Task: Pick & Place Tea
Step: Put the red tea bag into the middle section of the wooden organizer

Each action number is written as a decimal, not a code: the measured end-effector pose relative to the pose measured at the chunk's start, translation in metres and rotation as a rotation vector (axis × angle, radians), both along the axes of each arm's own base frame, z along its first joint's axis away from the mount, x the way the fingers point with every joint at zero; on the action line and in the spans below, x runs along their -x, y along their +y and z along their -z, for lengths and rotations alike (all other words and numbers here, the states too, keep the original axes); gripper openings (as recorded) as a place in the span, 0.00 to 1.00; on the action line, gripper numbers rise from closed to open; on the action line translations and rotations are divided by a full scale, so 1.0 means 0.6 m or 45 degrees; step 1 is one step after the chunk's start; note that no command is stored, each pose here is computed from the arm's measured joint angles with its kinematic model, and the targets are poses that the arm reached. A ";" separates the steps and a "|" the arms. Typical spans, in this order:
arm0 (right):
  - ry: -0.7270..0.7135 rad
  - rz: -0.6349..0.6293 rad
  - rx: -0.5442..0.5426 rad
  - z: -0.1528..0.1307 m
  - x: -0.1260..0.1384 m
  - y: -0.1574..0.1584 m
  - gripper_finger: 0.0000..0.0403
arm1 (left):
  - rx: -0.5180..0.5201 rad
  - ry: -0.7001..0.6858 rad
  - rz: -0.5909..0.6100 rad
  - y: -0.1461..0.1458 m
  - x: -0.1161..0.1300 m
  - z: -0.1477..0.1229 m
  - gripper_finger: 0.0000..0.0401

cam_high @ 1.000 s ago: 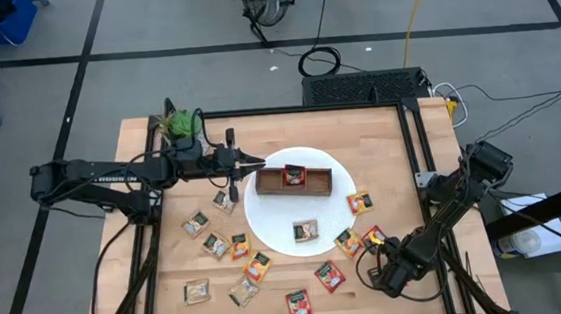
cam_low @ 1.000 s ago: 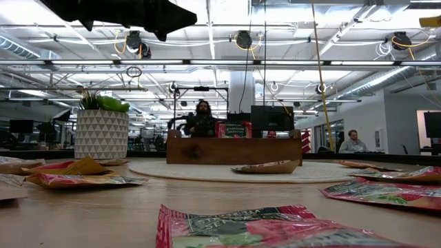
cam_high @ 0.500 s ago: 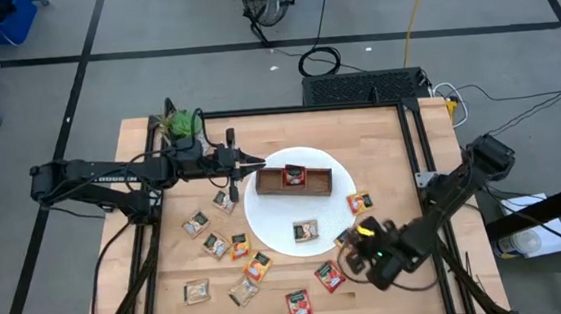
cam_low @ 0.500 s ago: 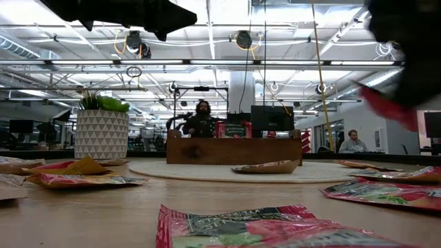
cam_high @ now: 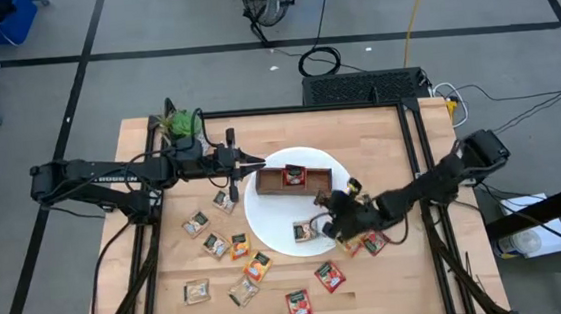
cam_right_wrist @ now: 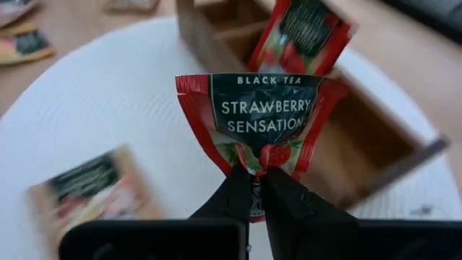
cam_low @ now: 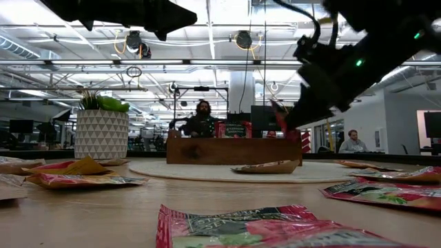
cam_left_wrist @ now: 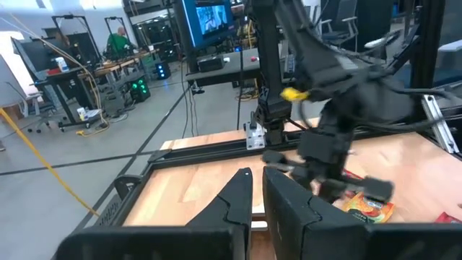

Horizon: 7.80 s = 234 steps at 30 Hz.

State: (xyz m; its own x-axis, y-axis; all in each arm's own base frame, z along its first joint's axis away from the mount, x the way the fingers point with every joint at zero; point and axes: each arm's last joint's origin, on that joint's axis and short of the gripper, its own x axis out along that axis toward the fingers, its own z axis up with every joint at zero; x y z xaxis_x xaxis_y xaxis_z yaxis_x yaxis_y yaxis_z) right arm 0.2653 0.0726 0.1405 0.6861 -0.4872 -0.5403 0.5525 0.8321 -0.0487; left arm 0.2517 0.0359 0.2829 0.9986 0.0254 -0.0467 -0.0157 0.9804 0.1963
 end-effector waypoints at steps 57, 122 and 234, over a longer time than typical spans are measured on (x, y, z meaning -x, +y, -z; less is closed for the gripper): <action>-0.310 -0.115 0.461 -0.055 -0.044 -0.141 0.04 | 0.458 0.389 -0.344 0.059 -0.190 0.063 0.12; -0.464 -0.076 0.344 -0.086 0.037 -0.141 0.16 | -0.109 0.659 0.124 0.091 -0.150 0.190 0.00; -0.444 -0.075 0.328 -0.082 0.038 -0.141 0.16 | -0.092 1.440 0.093 0.037 -0.283 0.159 0.00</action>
